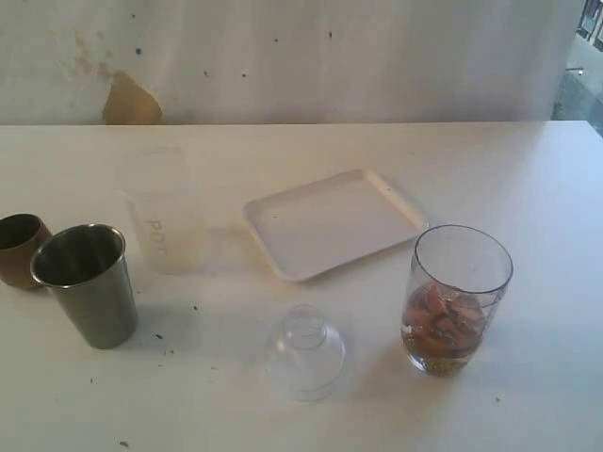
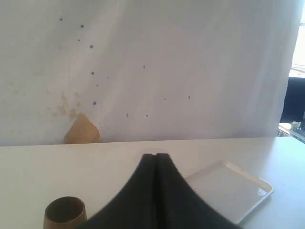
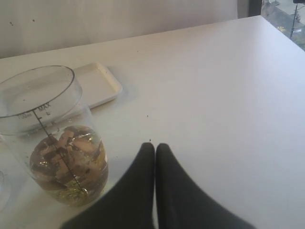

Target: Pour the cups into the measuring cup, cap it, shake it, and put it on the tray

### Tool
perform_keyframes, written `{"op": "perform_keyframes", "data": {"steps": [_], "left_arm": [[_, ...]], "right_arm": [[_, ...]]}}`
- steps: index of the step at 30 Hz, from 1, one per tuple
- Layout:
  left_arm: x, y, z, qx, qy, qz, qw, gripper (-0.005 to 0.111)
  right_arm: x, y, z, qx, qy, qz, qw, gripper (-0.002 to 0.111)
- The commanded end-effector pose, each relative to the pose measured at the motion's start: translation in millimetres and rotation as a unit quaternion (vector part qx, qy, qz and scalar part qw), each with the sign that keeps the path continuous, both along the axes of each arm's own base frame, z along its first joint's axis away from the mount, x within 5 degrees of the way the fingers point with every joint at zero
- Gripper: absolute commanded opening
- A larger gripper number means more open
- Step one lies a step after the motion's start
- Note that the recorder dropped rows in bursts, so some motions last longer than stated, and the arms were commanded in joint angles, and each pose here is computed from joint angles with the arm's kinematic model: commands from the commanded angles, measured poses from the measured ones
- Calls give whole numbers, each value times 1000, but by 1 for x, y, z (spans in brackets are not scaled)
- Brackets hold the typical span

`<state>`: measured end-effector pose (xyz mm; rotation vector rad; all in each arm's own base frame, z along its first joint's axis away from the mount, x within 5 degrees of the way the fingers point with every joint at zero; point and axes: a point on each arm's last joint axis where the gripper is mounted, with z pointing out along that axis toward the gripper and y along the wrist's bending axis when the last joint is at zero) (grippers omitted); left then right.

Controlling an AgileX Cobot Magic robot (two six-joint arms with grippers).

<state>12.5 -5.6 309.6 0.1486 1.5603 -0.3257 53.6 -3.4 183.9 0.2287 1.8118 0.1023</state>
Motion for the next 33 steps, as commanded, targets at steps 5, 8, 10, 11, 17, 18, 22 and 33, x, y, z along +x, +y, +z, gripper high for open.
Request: {"op": "perform_keyframes", "data": {"steps": [5,8,10,11,17,18,22,33], "left_arm": [[-1,0,3,-4,-10,-2,1000,0],[0,0,0,0,-1,-1,1000,0],[1,0,-2,1,1,7,1000,0],[1,0,-3,1,2,17,1000,0],[3,2,-5,2,10,97,995,0],[3,2,-5,2,9,109,994,0],[3,4,-5,2,9,158,987,0],[34,9,-81,9,71,194,978,0]], "right_arm": [[0,0,-2,-4,0,-2,1000,0],[0,0,-2,-4,0,-2,1000,0],[0,0,-2,-4,0,-2,1000,0],[0,0,-2,-4,0,-2,1000,0],[0,0,-2,-4,0,-2,1000,0],[0,0,-2,-4,0,-2,1000,0],[0,0,-2,-4,0,-2,1000,0],[0,0,-1,-3,0,-3,1000,0]]}}
